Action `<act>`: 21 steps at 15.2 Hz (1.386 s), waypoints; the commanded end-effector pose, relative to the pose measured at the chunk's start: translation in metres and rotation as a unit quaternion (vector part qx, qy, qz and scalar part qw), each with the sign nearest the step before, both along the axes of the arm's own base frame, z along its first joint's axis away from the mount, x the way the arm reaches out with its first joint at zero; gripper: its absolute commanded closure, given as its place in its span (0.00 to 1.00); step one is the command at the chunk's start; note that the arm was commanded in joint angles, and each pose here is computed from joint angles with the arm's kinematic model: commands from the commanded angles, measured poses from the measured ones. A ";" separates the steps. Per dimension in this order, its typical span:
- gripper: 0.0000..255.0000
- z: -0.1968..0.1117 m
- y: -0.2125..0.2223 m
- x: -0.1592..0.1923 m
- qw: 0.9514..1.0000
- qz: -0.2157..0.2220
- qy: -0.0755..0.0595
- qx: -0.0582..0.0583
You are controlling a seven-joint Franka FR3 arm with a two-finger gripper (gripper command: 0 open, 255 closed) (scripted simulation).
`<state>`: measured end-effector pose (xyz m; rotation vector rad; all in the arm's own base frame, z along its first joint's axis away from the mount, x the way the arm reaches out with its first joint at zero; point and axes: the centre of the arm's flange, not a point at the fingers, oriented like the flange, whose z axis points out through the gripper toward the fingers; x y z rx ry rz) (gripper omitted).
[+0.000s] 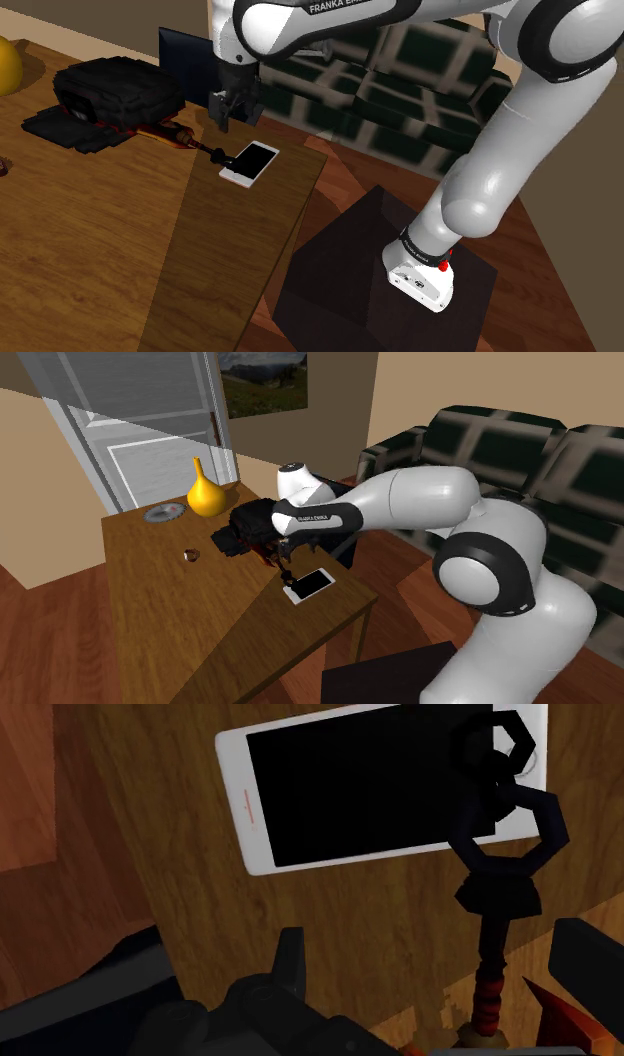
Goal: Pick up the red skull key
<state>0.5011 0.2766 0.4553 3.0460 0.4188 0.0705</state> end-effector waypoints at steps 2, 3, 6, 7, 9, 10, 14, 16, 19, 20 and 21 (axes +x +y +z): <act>0.00 -0.020 0.031 0.015 1.000 0.010 0.001 0.000; 0.00 -0.026 0.042 0.021 1.000 0.013 0.001 0.001; 0.00 -0.037 0.065 0.032 1.000 0.020 0.001 0.001; 0.00 -0.043 0.065 0.032 1.000 0.020 0.001 0.001; 0.00 -0.053 0.065 0.032 1.000 0.020 0.001 0.001; 0.00 -0.059 0.065 0.032 1.000 0.020 0.001 0.001; 0.00 -0.077 0.065 0.032 1.000 0.020 0.001 0.001; 1.00 -0.077 0.065 0.031 1.000 0.020 0.001 0.001; 1.00 -0.077 0.065 0.031 1.000 0.020 0.001 0.001; 1.00 -0.077 0.065 0.031 1.000 0.020 0.001 0.001; 1.00 -0.077 0.065 0.031 1.000 0.020 0.001 0.001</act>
